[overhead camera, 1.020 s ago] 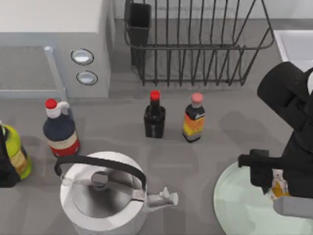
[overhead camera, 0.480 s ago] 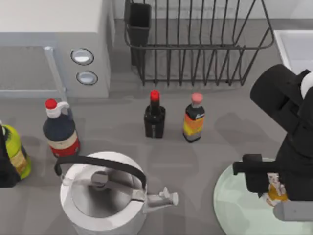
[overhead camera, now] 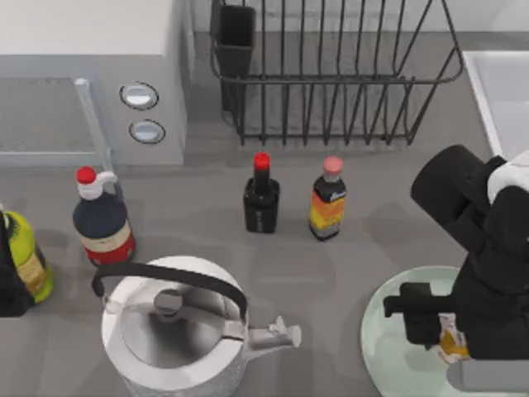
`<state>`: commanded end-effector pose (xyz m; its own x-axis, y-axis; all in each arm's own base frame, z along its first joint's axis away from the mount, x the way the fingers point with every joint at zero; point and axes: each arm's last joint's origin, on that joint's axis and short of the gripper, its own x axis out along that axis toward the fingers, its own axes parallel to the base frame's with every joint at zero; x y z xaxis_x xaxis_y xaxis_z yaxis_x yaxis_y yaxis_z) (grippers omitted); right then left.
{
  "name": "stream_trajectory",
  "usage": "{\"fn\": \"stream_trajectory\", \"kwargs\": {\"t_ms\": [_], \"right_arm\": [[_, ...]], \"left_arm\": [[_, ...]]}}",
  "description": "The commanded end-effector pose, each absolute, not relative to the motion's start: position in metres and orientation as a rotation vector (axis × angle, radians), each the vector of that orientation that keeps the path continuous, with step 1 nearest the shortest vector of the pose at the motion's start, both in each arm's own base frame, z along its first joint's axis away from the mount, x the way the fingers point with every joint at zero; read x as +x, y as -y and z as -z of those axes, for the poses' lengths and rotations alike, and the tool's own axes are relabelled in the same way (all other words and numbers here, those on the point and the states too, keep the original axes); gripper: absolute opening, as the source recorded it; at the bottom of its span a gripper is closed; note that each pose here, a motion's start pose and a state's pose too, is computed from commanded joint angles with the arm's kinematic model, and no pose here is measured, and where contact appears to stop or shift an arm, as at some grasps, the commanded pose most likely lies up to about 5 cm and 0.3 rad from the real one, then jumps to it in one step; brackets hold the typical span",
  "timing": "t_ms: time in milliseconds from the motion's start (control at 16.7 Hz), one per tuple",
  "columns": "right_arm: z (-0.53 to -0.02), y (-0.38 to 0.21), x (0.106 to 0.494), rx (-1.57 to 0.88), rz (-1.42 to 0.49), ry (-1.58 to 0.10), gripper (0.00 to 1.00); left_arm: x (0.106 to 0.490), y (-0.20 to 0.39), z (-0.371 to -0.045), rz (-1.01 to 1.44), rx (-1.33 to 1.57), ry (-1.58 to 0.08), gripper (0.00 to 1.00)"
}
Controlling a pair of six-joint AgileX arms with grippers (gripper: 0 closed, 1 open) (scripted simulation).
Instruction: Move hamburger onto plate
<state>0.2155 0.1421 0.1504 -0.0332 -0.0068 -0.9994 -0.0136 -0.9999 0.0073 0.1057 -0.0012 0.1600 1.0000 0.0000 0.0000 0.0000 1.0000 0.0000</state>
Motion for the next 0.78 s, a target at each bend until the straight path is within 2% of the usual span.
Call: {"fn": "stream_trajectory", "kwargs": {"t_ms": [180,780], "right_arm": [[-0.1504,-0.1421,0.2155,-2.181,-2.255,-0.023,0.00],[-0.1504,-0.1421,0.2155,-2.181,-2.255,-0.023,0.75]], "left_arm": [[0.1057,0.0012,-0.1600,0.000,0.000,0.000,1.00],[0.1057,0.0012,-0.1600,0.000,0.000,0.000,1.00]]}}
